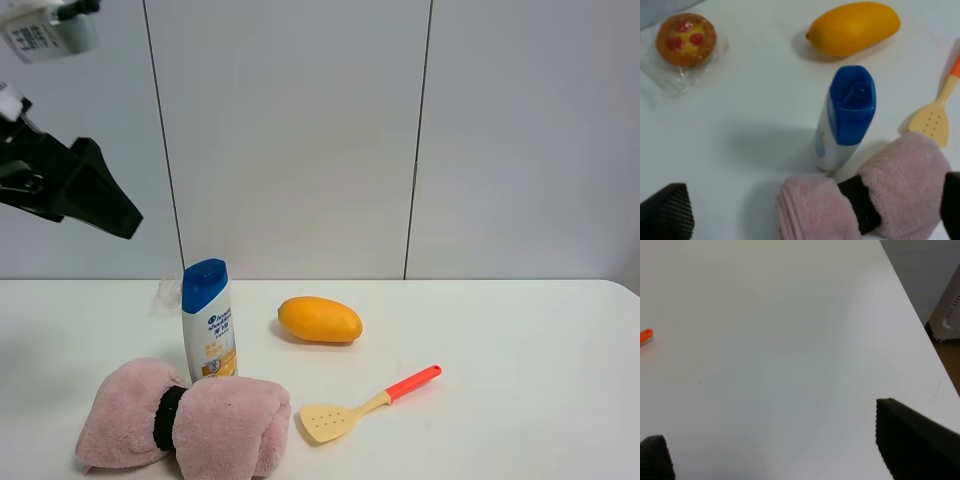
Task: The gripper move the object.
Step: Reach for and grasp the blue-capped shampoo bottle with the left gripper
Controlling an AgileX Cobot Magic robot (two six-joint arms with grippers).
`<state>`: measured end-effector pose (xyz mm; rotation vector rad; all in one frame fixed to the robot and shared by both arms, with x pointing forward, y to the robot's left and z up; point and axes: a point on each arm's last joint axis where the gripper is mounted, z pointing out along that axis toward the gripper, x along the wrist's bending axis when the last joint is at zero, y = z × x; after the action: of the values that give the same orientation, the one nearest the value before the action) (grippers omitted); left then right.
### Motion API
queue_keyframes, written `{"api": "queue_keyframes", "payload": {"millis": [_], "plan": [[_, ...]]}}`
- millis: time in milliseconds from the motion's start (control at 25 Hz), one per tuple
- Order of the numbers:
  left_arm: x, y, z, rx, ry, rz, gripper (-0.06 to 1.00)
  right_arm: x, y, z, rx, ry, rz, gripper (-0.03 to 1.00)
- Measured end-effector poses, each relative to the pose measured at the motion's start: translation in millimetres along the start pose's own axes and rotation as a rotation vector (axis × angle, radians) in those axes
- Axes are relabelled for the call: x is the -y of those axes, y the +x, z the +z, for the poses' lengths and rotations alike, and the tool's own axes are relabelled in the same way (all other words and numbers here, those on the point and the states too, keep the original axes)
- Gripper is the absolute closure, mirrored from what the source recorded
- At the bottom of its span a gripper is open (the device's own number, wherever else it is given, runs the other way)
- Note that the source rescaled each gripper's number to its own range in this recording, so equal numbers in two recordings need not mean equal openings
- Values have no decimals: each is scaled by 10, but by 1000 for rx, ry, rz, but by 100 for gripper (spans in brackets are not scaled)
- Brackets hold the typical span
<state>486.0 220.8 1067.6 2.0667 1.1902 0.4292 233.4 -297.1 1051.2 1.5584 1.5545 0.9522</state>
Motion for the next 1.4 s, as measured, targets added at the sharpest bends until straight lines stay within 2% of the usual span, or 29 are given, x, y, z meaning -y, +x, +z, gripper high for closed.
{"api": "queue_keyframes", "payload": {"millis": [400,600,1000,1400], "plan": [[13,-193,491,39,45,59,-6,0,0,0,0,0,0,-3],[101,-257,795,49,98,71,-6,0,0,0,0,0,0,-3],[199,-261,1225,-1,101,79,-6,0,0,0,0,0,0,-3],[328,-177,1563,-67,99,73,-6,0,0,0,0,0,0,-3]]}}
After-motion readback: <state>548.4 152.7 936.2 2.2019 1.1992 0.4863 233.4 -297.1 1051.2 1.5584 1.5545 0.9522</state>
